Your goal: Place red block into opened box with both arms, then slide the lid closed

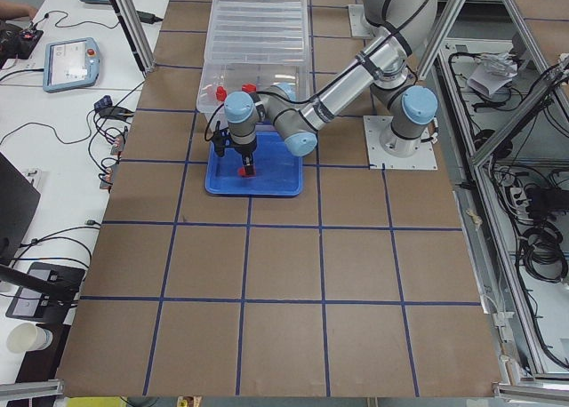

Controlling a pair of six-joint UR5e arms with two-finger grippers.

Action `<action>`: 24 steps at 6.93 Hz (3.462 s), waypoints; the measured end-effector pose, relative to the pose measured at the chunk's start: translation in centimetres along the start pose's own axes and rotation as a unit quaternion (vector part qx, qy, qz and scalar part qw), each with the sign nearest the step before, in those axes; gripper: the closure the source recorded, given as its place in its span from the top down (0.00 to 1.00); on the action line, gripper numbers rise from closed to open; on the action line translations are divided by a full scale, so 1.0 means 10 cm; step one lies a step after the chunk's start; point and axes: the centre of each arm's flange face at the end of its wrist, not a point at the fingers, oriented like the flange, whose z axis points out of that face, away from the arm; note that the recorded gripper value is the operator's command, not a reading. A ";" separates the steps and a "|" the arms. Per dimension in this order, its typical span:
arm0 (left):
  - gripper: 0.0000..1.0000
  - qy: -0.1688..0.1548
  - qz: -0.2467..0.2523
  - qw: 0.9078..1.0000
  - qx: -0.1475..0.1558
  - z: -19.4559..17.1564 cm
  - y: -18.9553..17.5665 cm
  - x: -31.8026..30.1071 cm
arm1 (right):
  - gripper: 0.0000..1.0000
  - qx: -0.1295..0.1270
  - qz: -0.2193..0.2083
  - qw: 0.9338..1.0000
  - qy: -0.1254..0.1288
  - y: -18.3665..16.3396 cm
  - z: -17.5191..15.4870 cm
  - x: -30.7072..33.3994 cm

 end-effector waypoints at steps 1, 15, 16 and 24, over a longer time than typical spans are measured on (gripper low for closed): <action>0.60 0.000 0.000 1.000 -0.004 0.12 -0.02 -0.02 | 1.00 -0.003 0.002 1.000 -0.001 0.00 0.01 -0.02; 0.05 -0.007 0.056 0.998 0.000 -2.02 0.46 2.46 | 1.00 -0.003 -0.010 1.000 -0.001 -0.03 0.00 0.15; 0.05 -0.006 0.061 0.998 0.003 -1.70 0.52 2.51 | 1.00 -0.003 -0.008 1.000 -0.001 -0.04 0.00 0.18; 0.07 -0.005 0.067 0.998 0.015 -0.32 0.57 2.48 | 1.00 0.000 -0.011 1.000 -0.001 -0.02 -0.04 0.19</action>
